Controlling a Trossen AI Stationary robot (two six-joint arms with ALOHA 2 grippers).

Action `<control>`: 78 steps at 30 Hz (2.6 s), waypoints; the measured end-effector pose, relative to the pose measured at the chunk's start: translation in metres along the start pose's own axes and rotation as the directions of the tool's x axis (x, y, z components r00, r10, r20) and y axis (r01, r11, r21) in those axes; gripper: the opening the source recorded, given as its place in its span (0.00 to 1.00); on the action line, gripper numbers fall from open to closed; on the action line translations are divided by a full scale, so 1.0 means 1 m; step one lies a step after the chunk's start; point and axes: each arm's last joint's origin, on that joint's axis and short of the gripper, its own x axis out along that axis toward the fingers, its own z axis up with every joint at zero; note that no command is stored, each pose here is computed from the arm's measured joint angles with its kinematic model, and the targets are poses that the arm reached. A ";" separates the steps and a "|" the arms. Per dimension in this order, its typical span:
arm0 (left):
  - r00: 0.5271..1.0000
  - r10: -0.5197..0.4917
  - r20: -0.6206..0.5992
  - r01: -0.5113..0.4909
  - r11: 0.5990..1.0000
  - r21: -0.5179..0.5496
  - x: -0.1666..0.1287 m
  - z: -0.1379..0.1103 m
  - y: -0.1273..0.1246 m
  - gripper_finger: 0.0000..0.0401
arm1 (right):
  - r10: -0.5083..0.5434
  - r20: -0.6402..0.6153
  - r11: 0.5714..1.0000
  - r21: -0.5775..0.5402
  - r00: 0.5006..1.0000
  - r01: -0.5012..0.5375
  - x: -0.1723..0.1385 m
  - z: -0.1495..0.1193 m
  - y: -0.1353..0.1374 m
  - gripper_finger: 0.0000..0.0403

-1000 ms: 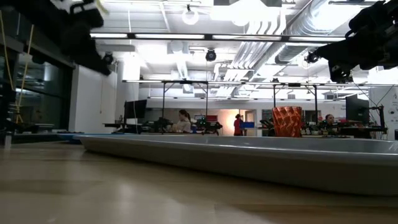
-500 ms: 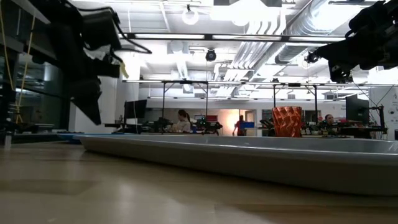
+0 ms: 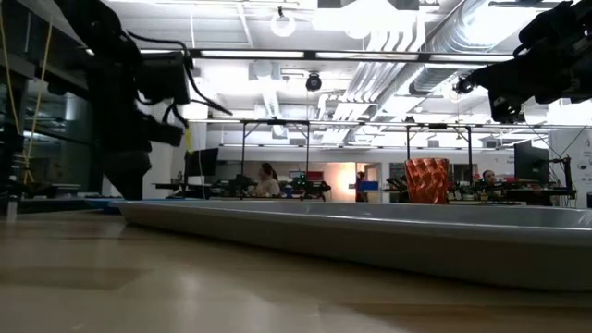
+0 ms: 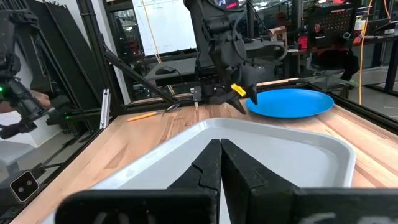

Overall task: Pick and place plate/cup/fork/spoon on tray
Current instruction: Put the blue plate on the center left of the gray serving tray

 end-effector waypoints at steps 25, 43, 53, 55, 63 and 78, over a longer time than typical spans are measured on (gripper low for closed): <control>0.978 0.204 -0.033 -0.202 0.977 0.074 0.011 0.007 -0.002 0.04 | -0.001 0.000 1.000 0.000 1.000 0.001 0.000 0.000 0.000 0.00; 0.863 0.115 0.492 -0.246 0.946 0.210 -0.117 0.020 -0.044 0.00 | -0.001 0.002 1.000 0.000 1.000 0.001 0.000 0.000 0.000 0.00; 0.668 -0.205 0.715 -0.389 0.722 0.572 -0.160 0.008 -0.141 0.00 | -0.002 0.002 1.000 0.000 1.000 0.002 0.000 0.000 0.000 0.00; 0.660 -0.226 0.717 -0.449 0.646 0.617 -0.158 0.006 -0.160 0.00 | -0.001 0.002 1.000 0.000 1.000 0.001 0.000 0.000 0.000 0.00; 0.737 -0.146 0.660 -0.533 0.473 0.701 -0.106 0.002 -0.202 0.00 | -0.002 0.001 1.000 0.000 1.000 0.002 0.000 0.000 0.000 0.00; 0.846 -0.023 0.533 -0.453 0.498 0.739 -0.051 0.005 -0.207 0.01 | -0.002 0.002 1.000 0.000 1.000 0.002 0.000 0.000 0.000 0.00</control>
